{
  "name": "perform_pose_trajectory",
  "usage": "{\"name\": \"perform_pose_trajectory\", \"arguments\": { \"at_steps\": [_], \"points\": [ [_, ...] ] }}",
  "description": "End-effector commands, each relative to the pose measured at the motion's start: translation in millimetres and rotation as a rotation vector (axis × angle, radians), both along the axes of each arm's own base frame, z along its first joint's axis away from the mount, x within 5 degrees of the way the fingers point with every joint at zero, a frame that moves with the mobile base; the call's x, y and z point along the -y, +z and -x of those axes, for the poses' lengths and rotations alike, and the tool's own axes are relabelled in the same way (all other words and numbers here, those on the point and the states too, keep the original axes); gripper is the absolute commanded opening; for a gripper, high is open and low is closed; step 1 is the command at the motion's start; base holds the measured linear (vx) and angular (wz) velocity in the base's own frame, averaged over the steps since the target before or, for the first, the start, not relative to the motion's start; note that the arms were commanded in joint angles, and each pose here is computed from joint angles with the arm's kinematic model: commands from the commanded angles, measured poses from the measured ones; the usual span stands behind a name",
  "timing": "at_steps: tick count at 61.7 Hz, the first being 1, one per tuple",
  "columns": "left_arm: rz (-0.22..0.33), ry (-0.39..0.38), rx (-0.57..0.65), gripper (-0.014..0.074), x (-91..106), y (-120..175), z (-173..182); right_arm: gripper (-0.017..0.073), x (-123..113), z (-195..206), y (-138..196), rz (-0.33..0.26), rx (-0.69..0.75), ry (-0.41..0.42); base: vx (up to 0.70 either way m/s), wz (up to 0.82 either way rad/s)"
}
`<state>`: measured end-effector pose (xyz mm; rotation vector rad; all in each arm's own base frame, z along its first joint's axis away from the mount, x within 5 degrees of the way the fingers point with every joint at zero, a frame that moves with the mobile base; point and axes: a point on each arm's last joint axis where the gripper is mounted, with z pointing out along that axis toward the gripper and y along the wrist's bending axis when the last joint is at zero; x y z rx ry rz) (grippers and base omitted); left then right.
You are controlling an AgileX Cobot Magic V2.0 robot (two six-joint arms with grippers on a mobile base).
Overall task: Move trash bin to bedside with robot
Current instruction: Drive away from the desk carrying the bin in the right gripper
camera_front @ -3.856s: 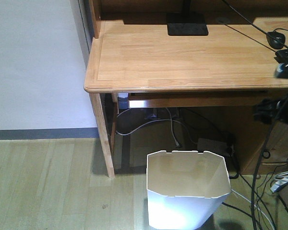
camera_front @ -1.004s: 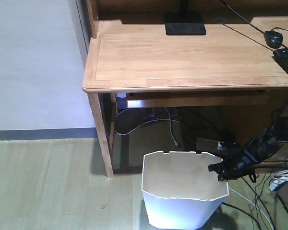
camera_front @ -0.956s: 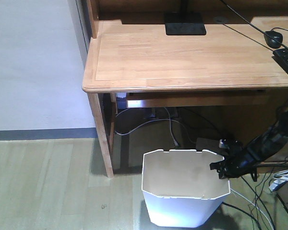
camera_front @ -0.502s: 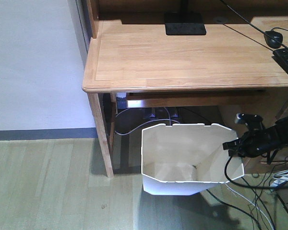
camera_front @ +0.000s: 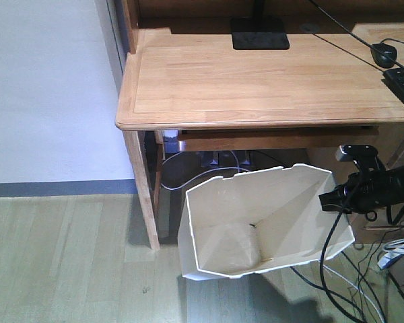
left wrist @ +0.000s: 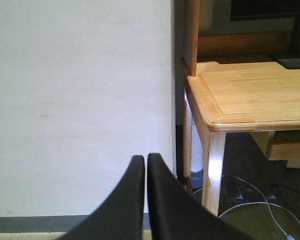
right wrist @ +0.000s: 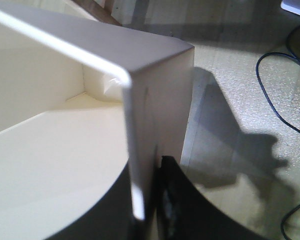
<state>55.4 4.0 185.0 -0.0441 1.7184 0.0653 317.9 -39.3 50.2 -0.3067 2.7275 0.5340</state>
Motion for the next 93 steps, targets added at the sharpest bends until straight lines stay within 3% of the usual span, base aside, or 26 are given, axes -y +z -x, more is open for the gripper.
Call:
{"name": "perform_pose_trajectory", "arguments": {
  "at_steps": [1, 56, 93],
  "points": [
    [0.0, 0.0, 0.066, -0.0006, 0.1, 0.8, -0.4, -0.0006, -8.9, -7.8, 32.4, -0.15, 0.065, -0.013, 0.0, 0.0],
    [0.0, 0.0, 0.066, -0.0006, 0.1, 0.8, -0.4, -0.0006, -9.0, -7.9, 32.4, -0.15, 0.065, -0.014, -0.01, 0.04],
    [0.0, 0.0, 0.066, -0.0006, 0.1, 0.8, -0.4, -0.0006, -9.0, -7.9, 32.4, -0.15, 0.065, -0.014, -0.05, 0.46]
  ]
}}
